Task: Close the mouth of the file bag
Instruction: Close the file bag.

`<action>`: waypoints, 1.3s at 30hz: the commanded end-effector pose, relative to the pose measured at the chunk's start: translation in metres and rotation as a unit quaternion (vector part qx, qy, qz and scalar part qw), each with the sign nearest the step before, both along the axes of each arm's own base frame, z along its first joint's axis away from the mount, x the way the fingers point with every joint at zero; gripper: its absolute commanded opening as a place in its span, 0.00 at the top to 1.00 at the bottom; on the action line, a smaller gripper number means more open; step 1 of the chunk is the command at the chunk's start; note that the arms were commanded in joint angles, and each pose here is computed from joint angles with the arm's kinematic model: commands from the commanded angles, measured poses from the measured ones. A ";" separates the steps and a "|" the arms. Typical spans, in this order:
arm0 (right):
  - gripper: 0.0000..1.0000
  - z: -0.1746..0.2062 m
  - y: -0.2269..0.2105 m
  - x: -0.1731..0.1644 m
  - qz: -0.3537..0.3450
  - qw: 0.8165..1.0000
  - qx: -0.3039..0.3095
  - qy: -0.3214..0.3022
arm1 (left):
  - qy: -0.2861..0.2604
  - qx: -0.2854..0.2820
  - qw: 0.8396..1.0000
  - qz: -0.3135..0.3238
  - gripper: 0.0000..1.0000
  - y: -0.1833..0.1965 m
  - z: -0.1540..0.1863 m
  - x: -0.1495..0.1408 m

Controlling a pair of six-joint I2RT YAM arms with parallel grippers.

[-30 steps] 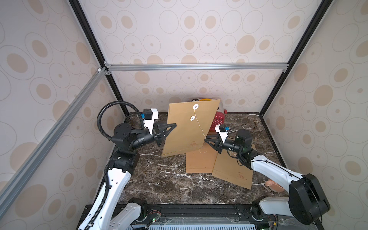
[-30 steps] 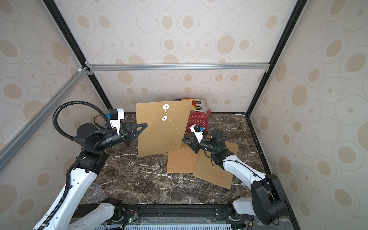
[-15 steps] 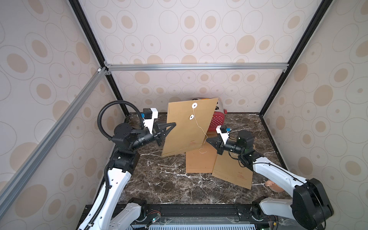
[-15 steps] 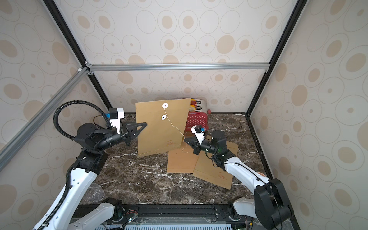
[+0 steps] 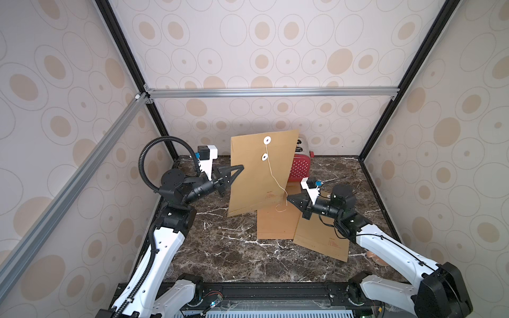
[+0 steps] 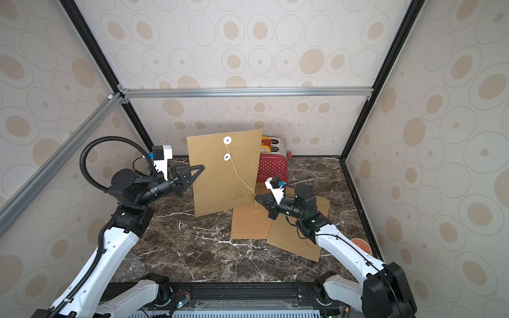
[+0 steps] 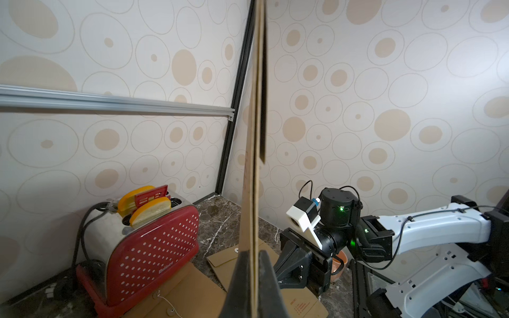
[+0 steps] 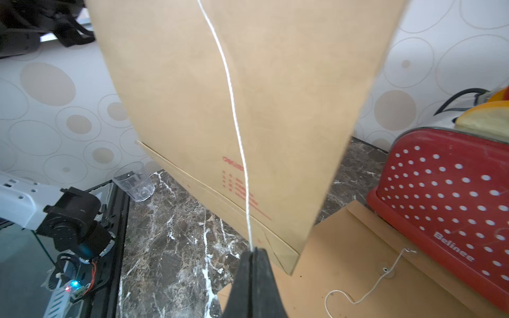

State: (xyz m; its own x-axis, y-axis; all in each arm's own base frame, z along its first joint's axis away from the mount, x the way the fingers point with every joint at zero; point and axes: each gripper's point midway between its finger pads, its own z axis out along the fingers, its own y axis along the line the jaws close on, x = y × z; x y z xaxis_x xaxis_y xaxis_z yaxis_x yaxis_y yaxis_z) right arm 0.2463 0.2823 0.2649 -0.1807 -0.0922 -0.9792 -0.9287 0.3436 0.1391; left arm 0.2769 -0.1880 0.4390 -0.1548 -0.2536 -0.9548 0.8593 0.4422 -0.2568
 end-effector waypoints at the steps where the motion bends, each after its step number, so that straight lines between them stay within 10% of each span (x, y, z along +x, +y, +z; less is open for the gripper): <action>1: 1.00 0.005 0.007 -0.016 0.011 1.000 0.001 -0.003 | -0.006 -0.046 0.999 -0.020 1.00 -0.002 0.020 -0.002; 31: 1.00 0.019 0.093 -0.042 0.091 0.996 -0.002 0.018 | 0.057 -0.104 0.991 -0.064 1.00 -0.010 0.017 0.017; 39: 1.00 0.012 0.044 -0.034 -0.022 0.999 -0.038 -0.023 | 0.033 -0.055 0.997 -0.039 1.00 -0.007 0.014 0.007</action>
State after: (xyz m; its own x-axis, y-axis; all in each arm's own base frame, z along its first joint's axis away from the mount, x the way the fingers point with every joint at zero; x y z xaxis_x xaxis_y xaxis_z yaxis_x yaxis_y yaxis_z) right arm 0.2058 0.3445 0.2792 -0.1717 -0.1424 -0.9748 -0.9472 0.2960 0.1236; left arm 0.3026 -0.1966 0.4277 -0.3474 -0.3690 -0.8621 0.8219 0.3228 -0.4694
